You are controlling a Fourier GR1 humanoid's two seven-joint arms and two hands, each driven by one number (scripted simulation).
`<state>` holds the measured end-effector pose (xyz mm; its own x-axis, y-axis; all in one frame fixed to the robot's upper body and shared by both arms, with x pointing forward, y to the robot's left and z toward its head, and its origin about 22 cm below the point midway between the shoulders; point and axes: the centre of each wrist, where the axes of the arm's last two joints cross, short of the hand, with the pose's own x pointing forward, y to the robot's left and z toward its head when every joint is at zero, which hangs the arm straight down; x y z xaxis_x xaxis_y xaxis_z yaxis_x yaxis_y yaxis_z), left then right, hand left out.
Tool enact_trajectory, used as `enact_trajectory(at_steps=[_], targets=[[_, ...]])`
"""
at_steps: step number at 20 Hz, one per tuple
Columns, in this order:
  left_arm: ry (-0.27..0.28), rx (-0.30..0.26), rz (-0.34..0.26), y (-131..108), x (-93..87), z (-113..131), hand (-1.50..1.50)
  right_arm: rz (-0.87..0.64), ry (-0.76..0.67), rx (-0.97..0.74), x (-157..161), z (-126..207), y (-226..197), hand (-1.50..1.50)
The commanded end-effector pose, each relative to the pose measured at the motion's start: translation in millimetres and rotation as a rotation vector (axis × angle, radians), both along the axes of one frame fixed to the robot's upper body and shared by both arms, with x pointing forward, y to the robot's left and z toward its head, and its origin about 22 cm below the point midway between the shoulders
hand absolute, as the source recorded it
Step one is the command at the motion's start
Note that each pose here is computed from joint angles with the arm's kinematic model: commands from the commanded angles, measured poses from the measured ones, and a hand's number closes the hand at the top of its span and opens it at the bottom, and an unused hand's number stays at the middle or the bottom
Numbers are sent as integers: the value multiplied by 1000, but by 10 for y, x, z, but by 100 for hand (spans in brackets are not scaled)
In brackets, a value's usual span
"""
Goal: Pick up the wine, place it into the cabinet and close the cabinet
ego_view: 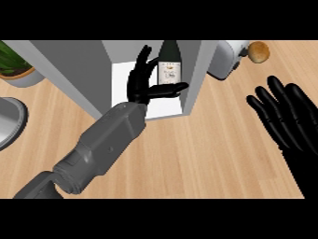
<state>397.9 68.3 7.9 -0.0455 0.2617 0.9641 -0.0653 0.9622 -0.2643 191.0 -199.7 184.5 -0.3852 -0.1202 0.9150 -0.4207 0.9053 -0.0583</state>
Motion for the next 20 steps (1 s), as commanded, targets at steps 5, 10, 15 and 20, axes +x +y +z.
enact_trajectory(at_steps=[5, 10, 15, 20], targets=[[-107, 8, -69, -146, 22, 144, -150, -28, 9, -6, -14, -17, 63, -150], [-143, -26, -74, -228, -15, 186, -150, -16, 15, 4, -99, -71, -103, -150], [-146, -69, -91, -260, -152, 58, -150, -16, 23, -7, -35, 4, -19, -150], [-114, -98, -149, -216, -264, -126, -150, -45, 31, 1, -84, -30, 53, -150]])
